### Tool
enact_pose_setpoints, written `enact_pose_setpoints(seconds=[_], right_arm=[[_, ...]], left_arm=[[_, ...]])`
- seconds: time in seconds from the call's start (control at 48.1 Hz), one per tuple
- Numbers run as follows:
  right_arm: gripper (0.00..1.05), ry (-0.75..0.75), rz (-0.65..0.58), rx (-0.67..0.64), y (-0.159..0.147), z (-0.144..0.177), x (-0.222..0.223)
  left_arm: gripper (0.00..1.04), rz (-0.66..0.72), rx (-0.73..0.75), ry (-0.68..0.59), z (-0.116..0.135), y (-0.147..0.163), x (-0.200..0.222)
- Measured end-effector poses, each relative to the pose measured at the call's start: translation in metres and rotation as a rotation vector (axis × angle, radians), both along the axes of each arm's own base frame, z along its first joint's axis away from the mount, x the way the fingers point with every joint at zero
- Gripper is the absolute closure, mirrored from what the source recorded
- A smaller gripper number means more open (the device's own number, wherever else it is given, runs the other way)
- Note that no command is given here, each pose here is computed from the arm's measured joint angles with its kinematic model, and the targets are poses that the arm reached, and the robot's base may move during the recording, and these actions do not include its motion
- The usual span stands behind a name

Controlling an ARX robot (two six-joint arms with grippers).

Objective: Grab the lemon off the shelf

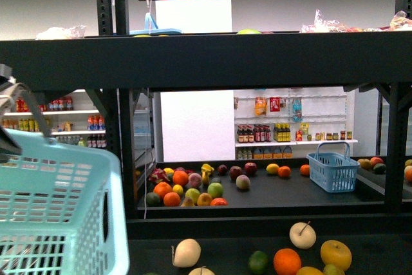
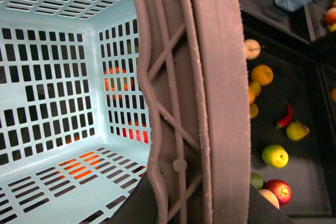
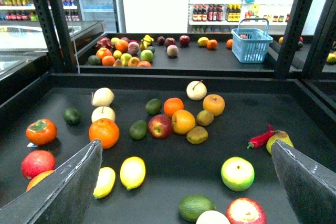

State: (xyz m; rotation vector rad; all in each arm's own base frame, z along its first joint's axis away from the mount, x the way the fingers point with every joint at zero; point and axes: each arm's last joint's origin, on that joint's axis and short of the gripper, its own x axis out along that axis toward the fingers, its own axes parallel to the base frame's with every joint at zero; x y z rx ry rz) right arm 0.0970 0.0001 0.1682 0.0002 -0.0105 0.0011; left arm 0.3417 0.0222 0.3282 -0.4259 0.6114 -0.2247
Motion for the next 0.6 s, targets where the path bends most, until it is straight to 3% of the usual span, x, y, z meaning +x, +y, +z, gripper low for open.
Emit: enact_pose_setpoints(seconds=[0.603], right_arm=[[0.08,0.0,0.0,0.0,0.0,0.0,0.0]], left_arm=[[0.87,-0.217,0.007,0.022,-0.016,-0.092,-0.006]])
